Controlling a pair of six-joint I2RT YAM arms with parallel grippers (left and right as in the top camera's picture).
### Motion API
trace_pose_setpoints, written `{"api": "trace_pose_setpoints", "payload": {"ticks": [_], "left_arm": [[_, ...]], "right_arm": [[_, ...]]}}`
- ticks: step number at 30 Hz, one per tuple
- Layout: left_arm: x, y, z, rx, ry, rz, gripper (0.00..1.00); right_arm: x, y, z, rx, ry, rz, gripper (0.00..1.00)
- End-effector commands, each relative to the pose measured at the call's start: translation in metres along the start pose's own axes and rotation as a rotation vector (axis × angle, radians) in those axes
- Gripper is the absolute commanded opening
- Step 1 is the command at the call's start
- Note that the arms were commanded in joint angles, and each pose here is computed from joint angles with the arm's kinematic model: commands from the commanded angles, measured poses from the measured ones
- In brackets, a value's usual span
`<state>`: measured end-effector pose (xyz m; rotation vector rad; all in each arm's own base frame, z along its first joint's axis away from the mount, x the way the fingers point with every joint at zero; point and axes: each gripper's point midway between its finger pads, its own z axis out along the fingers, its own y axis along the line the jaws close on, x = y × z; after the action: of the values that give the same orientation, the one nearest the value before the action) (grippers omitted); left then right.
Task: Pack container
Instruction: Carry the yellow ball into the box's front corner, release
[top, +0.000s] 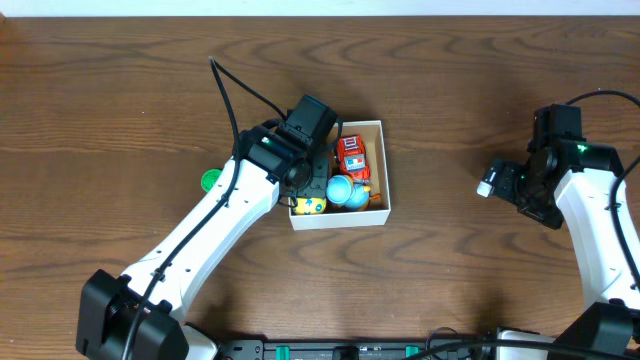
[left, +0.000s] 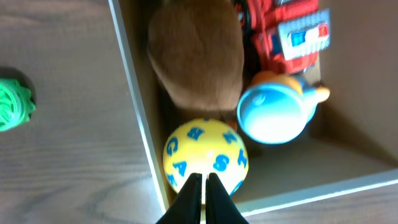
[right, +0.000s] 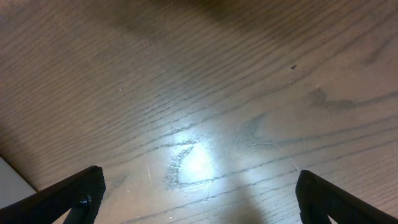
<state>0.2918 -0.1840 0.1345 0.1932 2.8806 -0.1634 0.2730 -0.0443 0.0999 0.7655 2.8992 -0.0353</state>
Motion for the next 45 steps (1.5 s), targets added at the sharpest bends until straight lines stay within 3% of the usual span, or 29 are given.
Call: {"api": "trace_pose_setpoints", "payload": {"ticks": [1,24,36,45], "left_arm": [[0.004,-0.003,-0.006,0.02,0.017,-0.001,0.06],[0.026,0.003,0.028,-0.011,0.115,-0.001,0.06],[0.056,-0.009,0.087,-0.017,0.315,0.015,0.06],[0.021,-0.021,0.045,0.037,0.168,0.064,0.06]], "right_arm": [[0.001,-0.001,0.0,0.001,0.003,-0.012,0.99],[0.001,-0.001,0.0,0.001,0.003,-0.011,0.99],[0.001,-0.001,0.0,0.002,0.004,-0.012,0.99],[0.001,-0.001,0.0,0.001,0.003,-0.015,0.99]]}}
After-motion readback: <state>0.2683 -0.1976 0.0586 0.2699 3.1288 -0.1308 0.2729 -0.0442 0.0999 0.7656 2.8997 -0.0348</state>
